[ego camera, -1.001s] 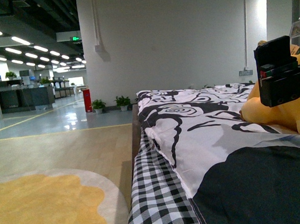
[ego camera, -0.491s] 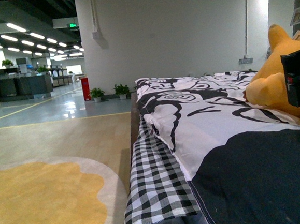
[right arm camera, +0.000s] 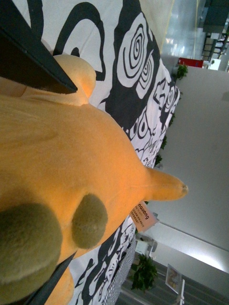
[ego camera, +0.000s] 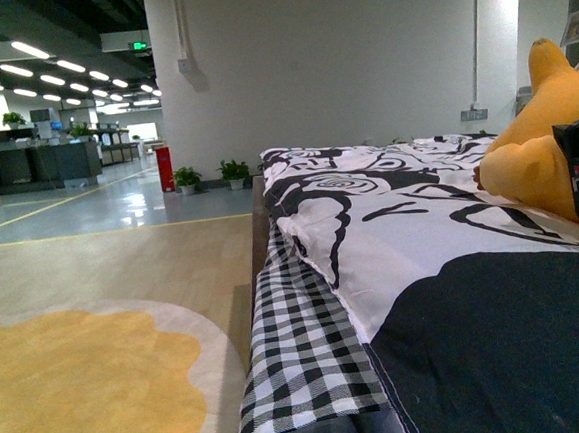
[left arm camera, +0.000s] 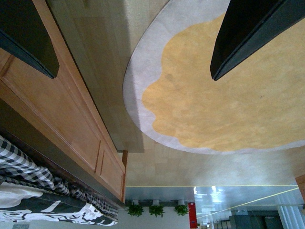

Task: Put away toys

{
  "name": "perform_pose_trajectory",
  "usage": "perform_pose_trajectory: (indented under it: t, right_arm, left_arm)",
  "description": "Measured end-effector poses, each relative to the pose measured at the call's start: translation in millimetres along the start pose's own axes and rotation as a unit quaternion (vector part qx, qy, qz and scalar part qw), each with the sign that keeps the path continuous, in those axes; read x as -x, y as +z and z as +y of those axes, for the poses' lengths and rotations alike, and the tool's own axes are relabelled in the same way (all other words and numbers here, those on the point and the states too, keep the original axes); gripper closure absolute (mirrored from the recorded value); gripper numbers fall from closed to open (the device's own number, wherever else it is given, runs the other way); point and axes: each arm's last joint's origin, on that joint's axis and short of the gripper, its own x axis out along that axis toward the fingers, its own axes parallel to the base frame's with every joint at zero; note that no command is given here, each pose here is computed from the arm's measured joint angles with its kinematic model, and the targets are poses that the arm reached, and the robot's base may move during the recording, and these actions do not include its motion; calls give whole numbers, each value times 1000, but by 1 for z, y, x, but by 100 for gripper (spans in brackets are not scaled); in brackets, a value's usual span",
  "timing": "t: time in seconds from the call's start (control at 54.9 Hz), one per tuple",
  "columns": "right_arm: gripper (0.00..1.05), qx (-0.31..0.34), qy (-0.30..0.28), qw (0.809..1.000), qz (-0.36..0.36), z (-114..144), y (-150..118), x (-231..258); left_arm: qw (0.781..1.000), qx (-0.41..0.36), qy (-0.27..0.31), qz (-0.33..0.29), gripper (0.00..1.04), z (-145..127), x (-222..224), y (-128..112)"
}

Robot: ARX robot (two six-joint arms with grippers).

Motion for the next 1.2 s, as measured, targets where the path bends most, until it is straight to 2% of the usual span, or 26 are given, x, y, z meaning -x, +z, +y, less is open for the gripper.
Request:
perform_pose_trajectory:
  t: [0.328,0.437,0.564,0.837,1.001,1.201]
  right_arm:
    - [61,-6,9,1000,0,-6,7,6]
    - [79,-34,3,999,0,-22,17,7]
    - [93,-75,-3,997,-16,-46,34,11]
    - [94,-153,-4,986,-69,-103,69,44]
    - [94,-184,-1,980,-77,-114,74,82]
    - [94,-221,-5,973,-65,-115,61,124]
  left_arm:
    - [1000,0,0,0,6,0,0,0]
    - [1000,0,0,0,6,0,0,0]
    - [1000,0,0,0,6,0,0,0]
    - [1000,0,0,0,6,0,0,0]
    - [1000,0,0,0,6,0,0,0]
    - [1000,0,0,0,6,0,0,0]
